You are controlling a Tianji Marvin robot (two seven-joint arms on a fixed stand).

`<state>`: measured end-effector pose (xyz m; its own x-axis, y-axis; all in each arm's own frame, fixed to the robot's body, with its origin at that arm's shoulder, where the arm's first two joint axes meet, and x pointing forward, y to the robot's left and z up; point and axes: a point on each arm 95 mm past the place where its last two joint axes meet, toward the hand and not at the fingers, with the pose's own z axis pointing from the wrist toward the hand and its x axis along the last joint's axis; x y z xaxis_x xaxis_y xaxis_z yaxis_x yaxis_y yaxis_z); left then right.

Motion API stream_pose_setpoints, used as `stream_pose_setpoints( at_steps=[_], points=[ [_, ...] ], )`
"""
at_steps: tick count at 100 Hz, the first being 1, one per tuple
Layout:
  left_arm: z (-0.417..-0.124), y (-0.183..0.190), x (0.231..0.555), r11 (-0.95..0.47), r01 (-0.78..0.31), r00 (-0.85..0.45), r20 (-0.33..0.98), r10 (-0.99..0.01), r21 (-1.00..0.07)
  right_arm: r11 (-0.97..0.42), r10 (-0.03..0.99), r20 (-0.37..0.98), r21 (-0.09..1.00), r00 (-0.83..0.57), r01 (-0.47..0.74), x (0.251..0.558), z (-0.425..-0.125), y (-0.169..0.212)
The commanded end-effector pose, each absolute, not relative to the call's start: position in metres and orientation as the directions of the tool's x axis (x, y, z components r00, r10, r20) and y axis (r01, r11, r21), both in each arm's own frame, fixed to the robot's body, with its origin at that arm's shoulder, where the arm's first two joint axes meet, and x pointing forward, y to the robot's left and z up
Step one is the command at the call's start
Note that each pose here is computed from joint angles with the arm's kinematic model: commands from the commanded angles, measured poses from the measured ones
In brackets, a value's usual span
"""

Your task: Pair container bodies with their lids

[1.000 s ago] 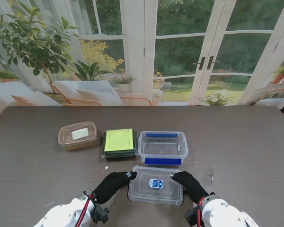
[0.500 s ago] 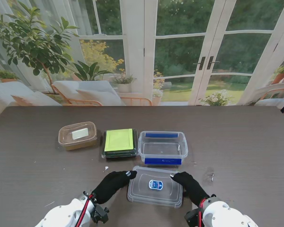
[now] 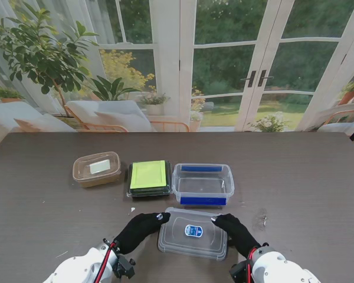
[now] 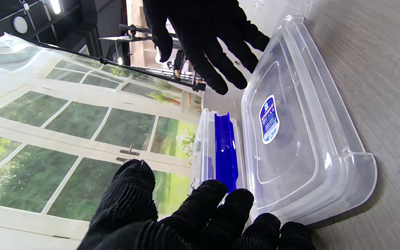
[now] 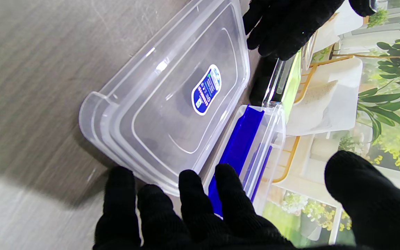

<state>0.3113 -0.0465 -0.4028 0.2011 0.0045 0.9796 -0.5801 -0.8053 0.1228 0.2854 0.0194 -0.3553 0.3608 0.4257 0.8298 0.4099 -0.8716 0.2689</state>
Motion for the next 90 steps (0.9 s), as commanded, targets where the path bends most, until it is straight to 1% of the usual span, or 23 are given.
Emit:
stream_pose_setpoints(
  at_steps=[1,29,45,90],
  points=[
    [-0.402,-0.054,0.307,-0.787,-0.602,0.206,0.979,0.010,0.135,-0.867,0.415,0.842,0.251,0.345,0.429,0.284,-0.354,0.026],
    [-0.395,-0.050,0.310,-0.800,-0.592,0.169,0.986,-0.005,0.097,-0.865,0.429,0.848,0.288,0.310,0.411,0.288,-0.347,0.023],
    [-0.393,-0.048,0.312,-0.805,-0.587,0.159,0.987,-0.017,0.081,-0.858,0.447,0.838,0.303,0.313,0.415,0.289,-0.350,0.021],
    [-0.401,-0.045,0.316,-0.795,-0.599,0.201,0.979,-0.031,0.098,-0.842,0.492,0.805,0.344,0.332,0.415,0.296,-0.356,0.016]
  ],
)
